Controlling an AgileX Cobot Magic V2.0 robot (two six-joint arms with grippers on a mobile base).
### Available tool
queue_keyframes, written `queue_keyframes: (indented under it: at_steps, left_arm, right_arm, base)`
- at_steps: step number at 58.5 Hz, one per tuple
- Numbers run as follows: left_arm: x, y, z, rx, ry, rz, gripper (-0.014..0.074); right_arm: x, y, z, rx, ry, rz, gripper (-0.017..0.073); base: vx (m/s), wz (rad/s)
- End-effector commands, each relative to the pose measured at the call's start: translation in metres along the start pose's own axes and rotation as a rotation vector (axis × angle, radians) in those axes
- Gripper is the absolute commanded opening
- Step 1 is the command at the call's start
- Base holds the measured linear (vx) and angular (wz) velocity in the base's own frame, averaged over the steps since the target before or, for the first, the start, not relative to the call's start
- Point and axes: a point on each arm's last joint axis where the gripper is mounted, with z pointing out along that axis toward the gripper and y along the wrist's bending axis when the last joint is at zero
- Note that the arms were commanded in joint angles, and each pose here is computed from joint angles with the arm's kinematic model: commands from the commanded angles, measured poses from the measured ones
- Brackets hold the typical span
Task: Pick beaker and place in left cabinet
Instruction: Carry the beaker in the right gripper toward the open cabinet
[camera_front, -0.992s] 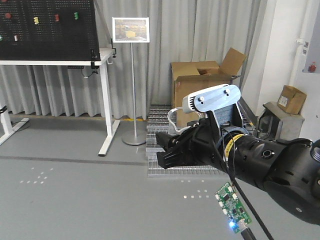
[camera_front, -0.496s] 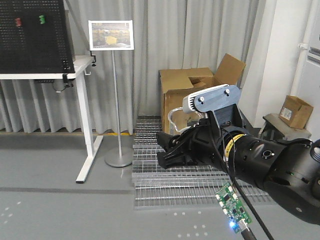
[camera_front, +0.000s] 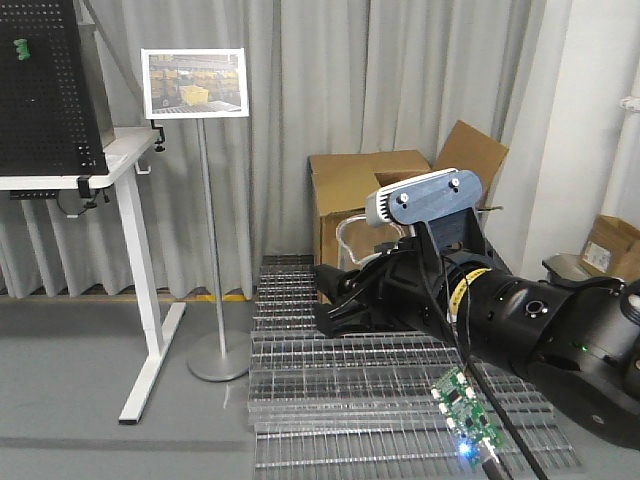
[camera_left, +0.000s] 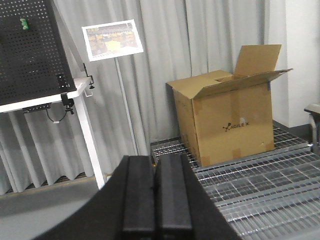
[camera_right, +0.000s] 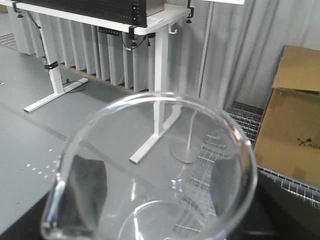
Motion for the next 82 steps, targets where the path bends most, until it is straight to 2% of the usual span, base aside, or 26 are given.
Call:
queue_keyframes:
  at_steps: [1,40,82]
  left_arm:
    - [-0.0026,0.0000,-0.0013,-0.007,-0.077,-0.006,0.0001]
    - [-0.0026,0.0000,-0.0013,-0.007,-0.077,-0.006,0.0001]
    - [-0.0026,0.0000,-0.0013,-0.007,-0.077,-0.006,0.0001]
  right_arm:
    - [-0.0281,-0.0007,-0.0142,-0.021,-0.142,-0.003,-0.0008]
    - [-0.0281,-0.0007,-0.0142,-0.021,-0.142,-0.003,-0.0008]
    - [-0.0281,-0.0007,-0.0142,-0.021,-0.142,-0.003,-0.0008]
  base:
    - [0.52,0.02]
    - [0.43,-0.14]
    - [0.24,-0.80]
